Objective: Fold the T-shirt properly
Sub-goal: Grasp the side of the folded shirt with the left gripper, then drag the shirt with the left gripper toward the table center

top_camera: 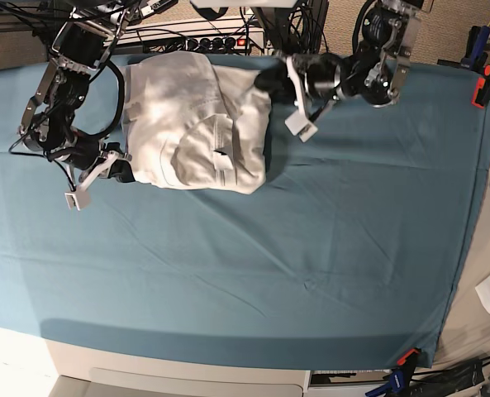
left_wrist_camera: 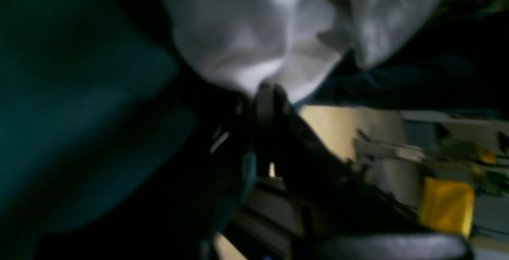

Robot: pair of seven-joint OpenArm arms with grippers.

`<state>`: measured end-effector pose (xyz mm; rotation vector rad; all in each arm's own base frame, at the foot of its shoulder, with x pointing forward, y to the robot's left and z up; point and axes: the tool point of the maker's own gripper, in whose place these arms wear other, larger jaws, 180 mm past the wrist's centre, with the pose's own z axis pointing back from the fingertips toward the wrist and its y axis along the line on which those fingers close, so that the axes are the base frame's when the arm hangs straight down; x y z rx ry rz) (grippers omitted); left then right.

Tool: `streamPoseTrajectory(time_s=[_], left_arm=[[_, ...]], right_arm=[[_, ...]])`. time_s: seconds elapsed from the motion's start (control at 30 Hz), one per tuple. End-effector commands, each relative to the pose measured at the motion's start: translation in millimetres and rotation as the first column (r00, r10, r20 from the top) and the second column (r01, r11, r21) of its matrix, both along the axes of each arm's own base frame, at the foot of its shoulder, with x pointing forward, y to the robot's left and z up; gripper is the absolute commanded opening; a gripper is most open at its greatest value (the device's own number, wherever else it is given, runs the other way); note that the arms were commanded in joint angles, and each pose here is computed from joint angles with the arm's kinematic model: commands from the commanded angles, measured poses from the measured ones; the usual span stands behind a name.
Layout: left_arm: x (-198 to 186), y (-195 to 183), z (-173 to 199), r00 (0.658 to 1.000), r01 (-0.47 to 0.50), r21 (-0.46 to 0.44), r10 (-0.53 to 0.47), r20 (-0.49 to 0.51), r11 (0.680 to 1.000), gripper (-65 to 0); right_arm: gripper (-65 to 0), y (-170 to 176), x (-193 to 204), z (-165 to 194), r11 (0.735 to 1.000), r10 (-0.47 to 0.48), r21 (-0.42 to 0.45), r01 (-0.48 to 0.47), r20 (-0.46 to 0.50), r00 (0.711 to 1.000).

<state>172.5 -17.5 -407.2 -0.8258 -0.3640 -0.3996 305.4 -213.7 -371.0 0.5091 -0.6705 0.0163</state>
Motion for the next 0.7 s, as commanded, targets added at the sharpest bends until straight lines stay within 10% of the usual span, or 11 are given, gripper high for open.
streamPoseTrajectory(time_s=[0.0, 0.67], left_arm=[[16, 22, -12, 0.999, -0.037, 0.133, 0.032, 0.039, 0.99, -65.0], [109, 39, 25, 0.954, -0.134, 0.218, 0.066, 0.291, 0.967, -65.0]], right_arm=[[-65.0, -1, 5, 13, 1.0, 0.019, 0.005, -0.019, 0.047, 0.999], [-65.0, 16, -86, 15, 0.984, 0.129, -0.123, -0.128, 0.002, 0.992]])
